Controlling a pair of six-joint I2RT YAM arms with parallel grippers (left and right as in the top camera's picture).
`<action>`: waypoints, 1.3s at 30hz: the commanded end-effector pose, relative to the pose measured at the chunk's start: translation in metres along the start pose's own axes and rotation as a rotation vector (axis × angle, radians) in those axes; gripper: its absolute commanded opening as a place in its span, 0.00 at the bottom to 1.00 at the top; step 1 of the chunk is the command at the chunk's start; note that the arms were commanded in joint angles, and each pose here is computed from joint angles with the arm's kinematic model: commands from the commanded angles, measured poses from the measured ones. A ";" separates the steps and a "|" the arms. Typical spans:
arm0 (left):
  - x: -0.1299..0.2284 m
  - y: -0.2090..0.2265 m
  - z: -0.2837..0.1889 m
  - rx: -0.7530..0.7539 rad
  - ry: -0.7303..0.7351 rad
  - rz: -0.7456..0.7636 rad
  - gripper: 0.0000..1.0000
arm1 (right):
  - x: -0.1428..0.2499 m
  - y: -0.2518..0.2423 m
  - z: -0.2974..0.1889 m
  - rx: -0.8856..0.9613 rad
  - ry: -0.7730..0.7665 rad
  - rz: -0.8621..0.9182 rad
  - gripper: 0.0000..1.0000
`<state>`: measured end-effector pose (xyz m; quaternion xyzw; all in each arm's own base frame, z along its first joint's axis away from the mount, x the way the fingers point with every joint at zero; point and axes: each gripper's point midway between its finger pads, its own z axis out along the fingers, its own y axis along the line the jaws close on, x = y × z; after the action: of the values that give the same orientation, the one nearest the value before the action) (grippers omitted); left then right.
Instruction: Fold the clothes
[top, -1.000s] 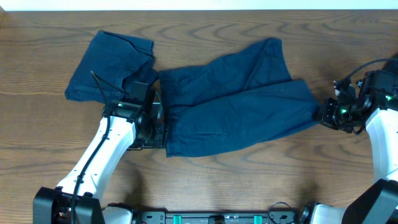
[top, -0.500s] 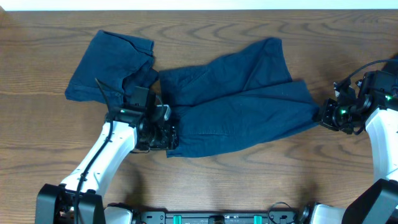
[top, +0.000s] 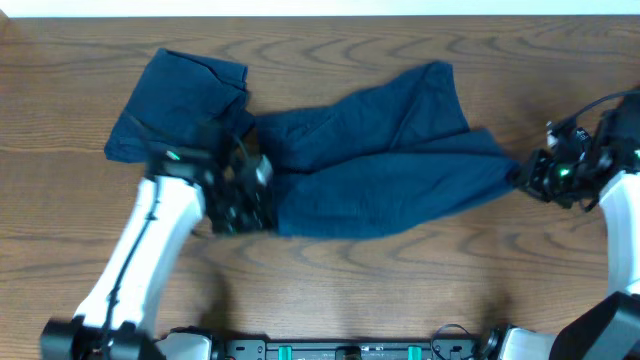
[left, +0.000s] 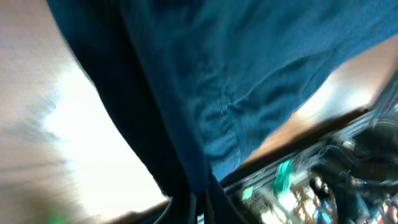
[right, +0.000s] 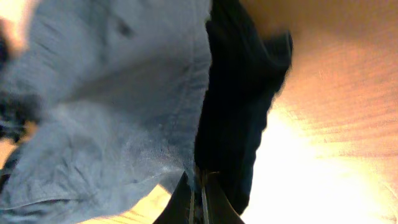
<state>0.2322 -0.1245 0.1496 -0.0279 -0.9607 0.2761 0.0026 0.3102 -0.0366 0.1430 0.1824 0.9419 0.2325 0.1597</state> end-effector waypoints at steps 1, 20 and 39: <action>-0.032 -0.061 -0.098 0.042 -0.283 0.226 0.06 | -0.031 0.044 -0.061 -0.123 -0.182 -0.081 0.01; 0.027 -0.145 -0.366 -0.270 -1.174 0.451 0.06 | -0.053 0.128 -0.288 -0.010 -0.778 -0.133 0.01; 0.022 -0.140 -0.209 0.079 -0.416 0.413 0.08 | -0.048 0.139 -0.297 -0.041 -0.794 -0.165 0.01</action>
<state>0.2128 -0.1058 0.4270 -0.1302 -0.9011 0.2451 -0.3331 0.2814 -0.0569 0.4585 0.1788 0.8247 0.1478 0.5158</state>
